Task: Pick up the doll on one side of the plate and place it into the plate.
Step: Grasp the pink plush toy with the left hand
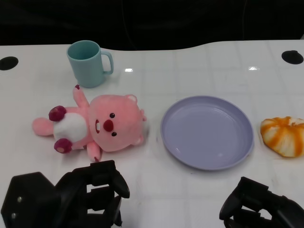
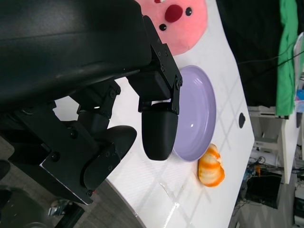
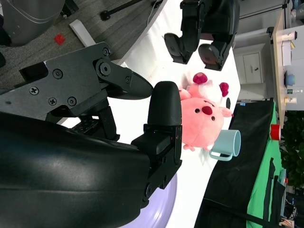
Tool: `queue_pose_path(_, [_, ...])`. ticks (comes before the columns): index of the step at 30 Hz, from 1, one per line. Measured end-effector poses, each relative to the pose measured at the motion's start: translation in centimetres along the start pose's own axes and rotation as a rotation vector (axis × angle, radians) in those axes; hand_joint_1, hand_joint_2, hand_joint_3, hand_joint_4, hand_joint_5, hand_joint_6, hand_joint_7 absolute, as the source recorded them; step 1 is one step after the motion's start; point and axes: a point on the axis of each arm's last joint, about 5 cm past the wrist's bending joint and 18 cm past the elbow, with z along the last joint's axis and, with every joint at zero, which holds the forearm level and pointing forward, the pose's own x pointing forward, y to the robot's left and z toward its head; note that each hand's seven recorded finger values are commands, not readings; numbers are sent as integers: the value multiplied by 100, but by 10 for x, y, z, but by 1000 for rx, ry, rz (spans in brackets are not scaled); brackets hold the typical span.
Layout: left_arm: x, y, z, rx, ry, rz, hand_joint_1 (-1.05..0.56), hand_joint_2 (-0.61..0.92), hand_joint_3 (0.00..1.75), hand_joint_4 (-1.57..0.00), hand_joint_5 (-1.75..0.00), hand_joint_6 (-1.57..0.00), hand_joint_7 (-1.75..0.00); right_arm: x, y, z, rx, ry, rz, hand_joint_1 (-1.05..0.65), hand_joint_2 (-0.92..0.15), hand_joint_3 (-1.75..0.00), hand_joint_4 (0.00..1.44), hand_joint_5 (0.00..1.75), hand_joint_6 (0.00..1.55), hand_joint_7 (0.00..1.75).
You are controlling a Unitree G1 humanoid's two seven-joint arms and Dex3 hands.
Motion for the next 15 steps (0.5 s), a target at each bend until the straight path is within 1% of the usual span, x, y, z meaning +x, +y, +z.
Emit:
queue_pose_path(2, [-1, 0, 1, 21, -33, 4, -13, 52, 104, -71, -138, -77, -86, 0, 0, 0, 1, 1, 1, -28, -74, -78, 71, 175, 52, 164])
queue_pose_path(4, [-1, 1, 3, 59, -65, 10, -17, 63, 81, -65, -125, -73, -69, -1, 1, 0, 2, 2, 1, -27, -74, -78, 71, 175, 52, 164])
queue_pose_path(5, [-1, 1, 4, 76, -78, 13, -19, 72, 64, -61, -120, -71, -59, -1, 1, 0, 2, 3, 2, -26, -74, -79, 71, 175, 52, 165])
queue_pose_path(6, [-1, 1, 5, 92, -90, 17, -20, 76, 56, -59, -117, -71, -55, -1, 1, 0, 2, 2, 3, -26, -74, -80, 71, 175, 52, 165])
queue_pose_path(7, [-1, 1, 6, 105, -102, 20, -20, 78, 51, -58, -116, -71, -53, 0, 1, 0, 3, 2, 4, -25, -74, -80, 71, 175, 52, 165])
queue_pose_path(8, [-1, 2, 6, 121, -108, 27, -24, 84, 38, -55, -109, -70, -42, 0, 1, 0, 3, 2, 5, -26, -74, -80, 71, 175, 52, 165])
queue_pose_path(9, [-1, 2, 7, 136, -113, 40, -25, 88, 30, -54, -105, -71, -36, 0, 1, 0, 3, 2, 6, -26, -74, -80, 71, 175, 52, 165])
queue_pose_path(10, [0, 3, 9, 152, -117, 55, -27, 90, 26, -53, -103, -71, -32, 0, 2, 0, 4, 1, 8, -26, -74, -80, 71, 175, 52, 165])
queue_pose_path(12, [2, 5, 13, 205, -132, 79, -30, 92, 23, -48, -98, -67, -27, 0, 2, -1, 4, 1, 11, -27, -73, -80, 71, 175, 52, 165])
queue_pose_path(15, [6, 9, 23, 308, -190, 89, -30, 92, 23, -43, -93, -63, -23, 0, 4, -1, 2, 1, 17, -27, -73, -81, 70, 175, 51, 164])
